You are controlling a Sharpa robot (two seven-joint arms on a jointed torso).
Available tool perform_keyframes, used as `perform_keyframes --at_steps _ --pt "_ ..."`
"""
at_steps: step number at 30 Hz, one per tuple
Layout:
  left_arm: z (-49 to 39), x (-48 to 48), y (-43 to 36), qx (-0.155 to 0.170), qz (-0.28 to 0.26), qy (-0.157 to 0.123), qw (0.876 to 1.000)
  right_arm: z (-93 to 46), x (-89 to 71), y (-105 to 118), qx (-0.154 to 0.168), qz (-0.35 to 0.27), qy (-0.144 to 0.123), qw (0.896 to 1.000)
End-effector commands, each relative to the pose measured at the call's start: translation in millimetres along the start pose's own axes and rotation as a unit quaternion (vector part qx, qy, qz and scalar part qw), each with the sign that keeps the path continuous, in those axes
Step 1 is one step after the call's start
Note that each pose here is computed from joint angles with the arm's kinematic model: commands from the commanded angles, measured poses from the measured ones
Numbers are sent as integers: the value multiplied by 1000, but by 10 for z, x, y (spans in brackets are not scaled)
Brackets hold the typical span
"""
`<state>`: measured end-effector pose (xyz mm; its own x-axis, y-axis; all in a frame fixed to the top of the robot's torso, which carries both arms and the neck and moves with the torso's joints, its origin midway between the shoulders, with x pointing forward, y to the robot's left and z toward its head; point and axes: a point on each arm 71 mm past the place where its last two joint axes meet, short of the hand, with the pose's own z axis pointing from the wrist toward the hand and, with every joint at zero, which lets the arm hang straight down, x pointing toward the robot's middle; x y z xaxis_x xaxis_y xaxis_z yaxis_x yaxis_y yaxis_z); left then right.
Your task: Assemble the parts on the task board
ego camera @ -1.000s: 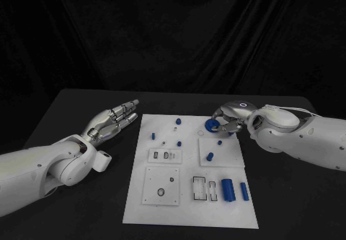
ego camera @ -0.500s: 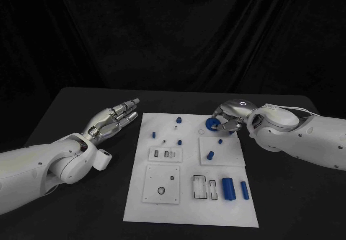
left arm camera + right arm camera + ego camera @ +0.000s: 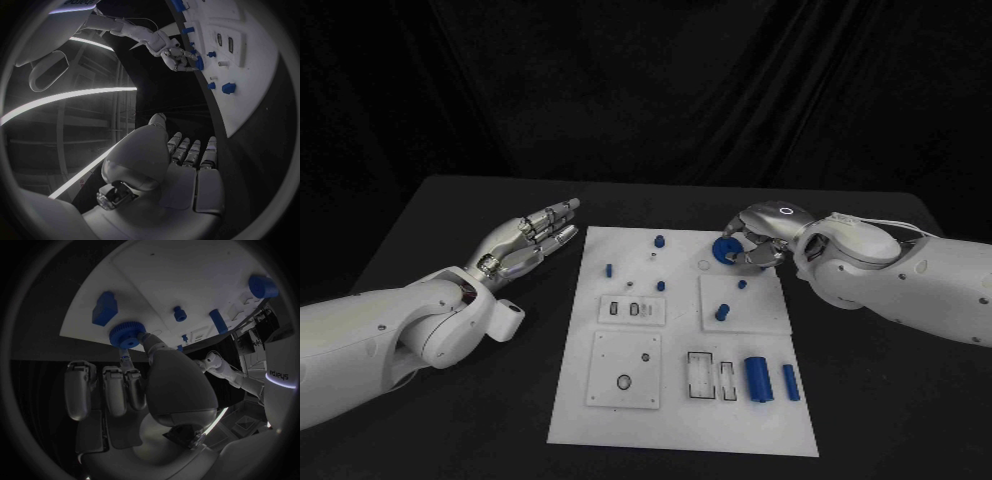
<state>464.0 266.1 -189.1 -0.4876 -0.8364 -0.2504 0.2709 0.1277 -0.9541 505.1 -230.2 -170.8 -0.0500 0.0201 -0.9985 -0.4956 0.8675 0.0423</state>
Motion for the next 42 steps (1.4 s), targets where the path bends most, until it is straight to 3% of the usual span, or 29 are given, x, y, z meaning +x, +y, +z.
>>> perform_keyframes --at_steps 1,8,13,29,42 --pt "-5 14 -8 5 -4 5 1000 2 -50 71 -15 -1 -16 1000" --pt "-2 14 -5 4 -4 6 1000 60 -258 268 -43 -2 -37 998" --pt "15 24 -1 4 -5 8 1000 124 -303 426 -64 -1 -33 997" --pt "60 65 8 4 -9 15 1000 498 -244 917 -125 3 -10 992" --pt "64 67 10 4 -9 16 1000 661 -94 1091 -137 2 12 991"
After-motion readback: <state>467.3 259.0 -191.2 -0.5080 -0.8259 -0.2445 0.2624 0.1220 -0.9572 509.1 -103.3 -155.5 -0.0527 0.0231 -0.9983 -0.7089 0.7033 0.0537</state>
